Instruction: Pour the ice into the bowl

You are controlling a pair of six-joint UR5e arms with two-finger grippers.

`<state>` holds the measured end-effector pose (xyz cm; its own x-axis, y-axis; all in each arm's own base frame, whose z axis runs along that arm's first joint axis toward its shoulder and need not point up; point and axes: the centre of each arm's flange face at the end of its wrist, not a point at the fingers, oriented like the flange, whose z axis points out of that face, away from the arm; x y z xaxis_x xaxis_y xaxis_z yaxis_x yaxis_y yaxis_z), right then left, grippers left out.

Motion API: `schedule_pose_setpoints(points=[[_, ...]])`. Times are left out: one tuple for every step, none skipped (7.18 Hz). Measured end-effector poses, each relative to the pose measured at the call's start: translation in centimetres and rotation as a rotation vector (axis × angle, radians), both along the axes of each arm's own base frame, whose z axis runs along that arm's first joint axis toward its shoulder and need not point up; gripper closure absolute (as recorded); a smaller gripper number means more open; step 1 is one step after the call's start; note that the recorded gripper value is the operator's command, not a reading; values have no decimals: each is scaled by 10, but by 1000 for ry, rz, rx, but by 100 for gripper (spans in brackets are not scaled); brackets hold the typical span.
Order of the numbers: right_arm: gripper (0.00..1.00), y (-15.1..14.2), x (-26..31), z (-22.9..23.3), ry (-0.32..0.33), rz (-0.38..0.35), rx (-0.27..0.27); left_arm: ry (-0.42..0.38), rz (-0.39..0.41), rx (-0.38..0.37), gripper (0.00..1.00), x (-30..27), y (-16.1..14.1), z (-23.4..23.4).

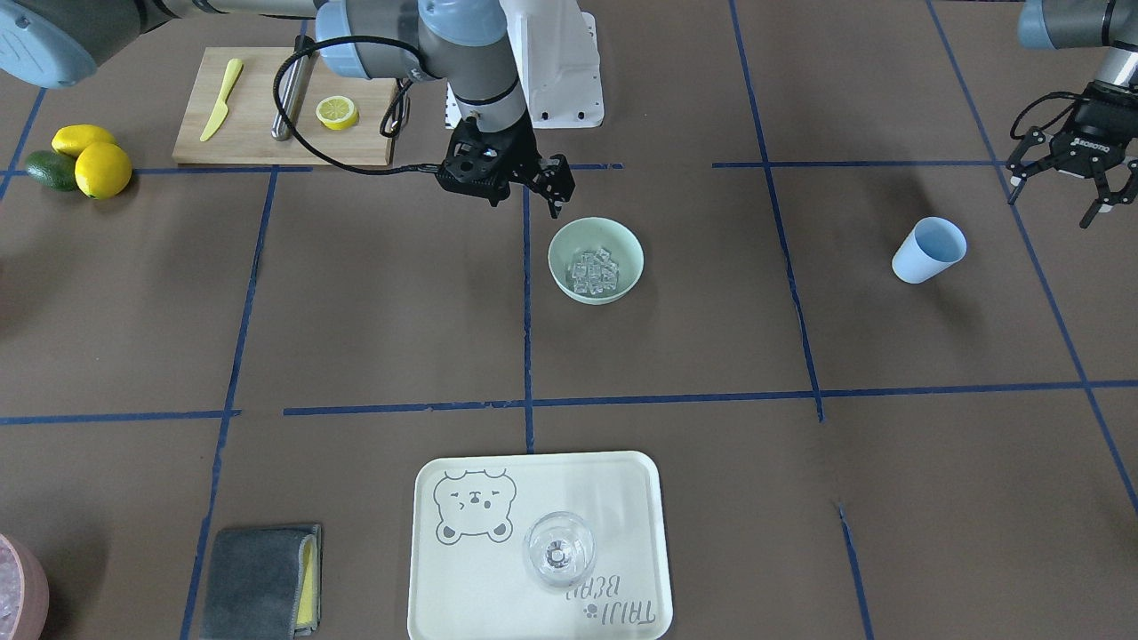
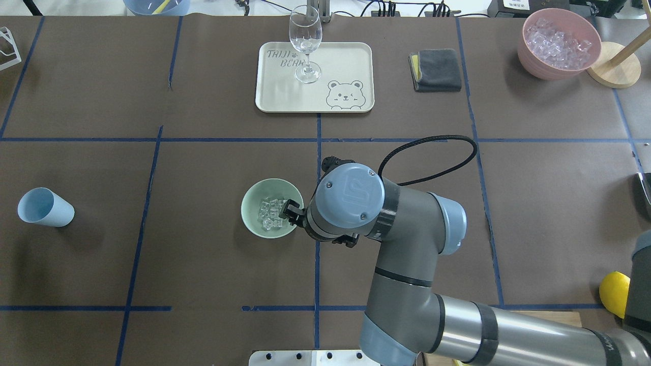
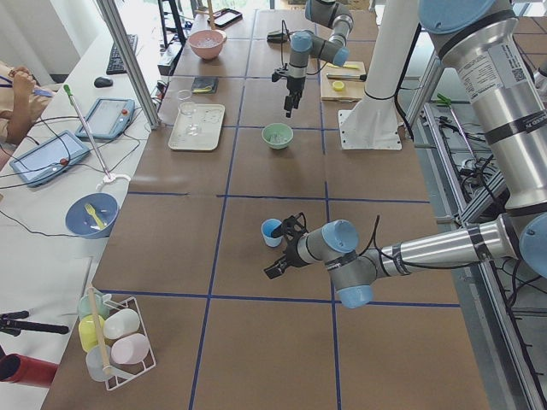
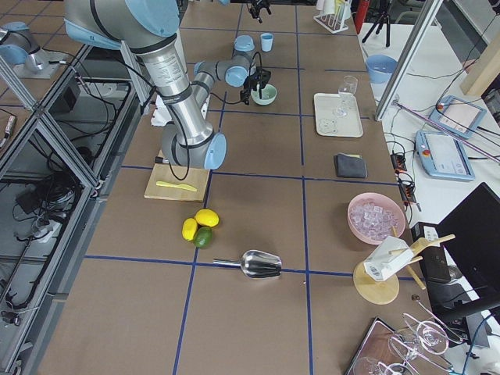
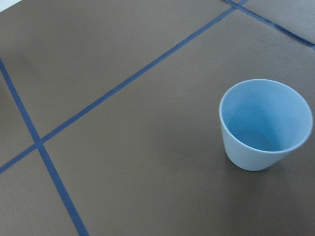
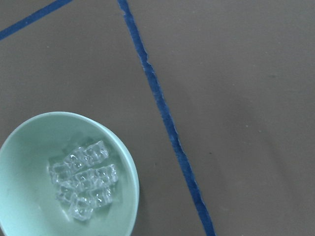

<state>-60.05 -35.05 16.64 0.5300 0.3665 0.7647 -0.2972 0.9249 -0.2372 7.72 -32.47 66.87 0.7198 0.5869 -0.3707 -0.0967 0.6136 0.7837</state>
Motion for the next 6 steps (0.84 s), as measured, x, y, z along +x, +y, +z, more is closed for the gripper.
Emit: schedule_pose_setpoints(points=[[6, -8, -21, -2, 32, -2, 9, -22, -1, -7, 0, -7, -7, 1], [9, -14, -35, -1, 64, -14, 24, -32, 3, -36, 0, -11, -10, 3], [18, -18, -42, 1, 90, -21, 41, -25, 8, -76, 0, -16, -19, 3], [27, -20, -44, 3, 105, -17, 52, -10, 7, -103, 0, -20, -29, 0], [29, -23, -48, 5, 116, -12, 51, -3, 5, -113, 0, -23, -35, -2], [67, -25, -53, 8, 127, -8, 46, 0, 3, -116, 0, -24, -37, -3]])
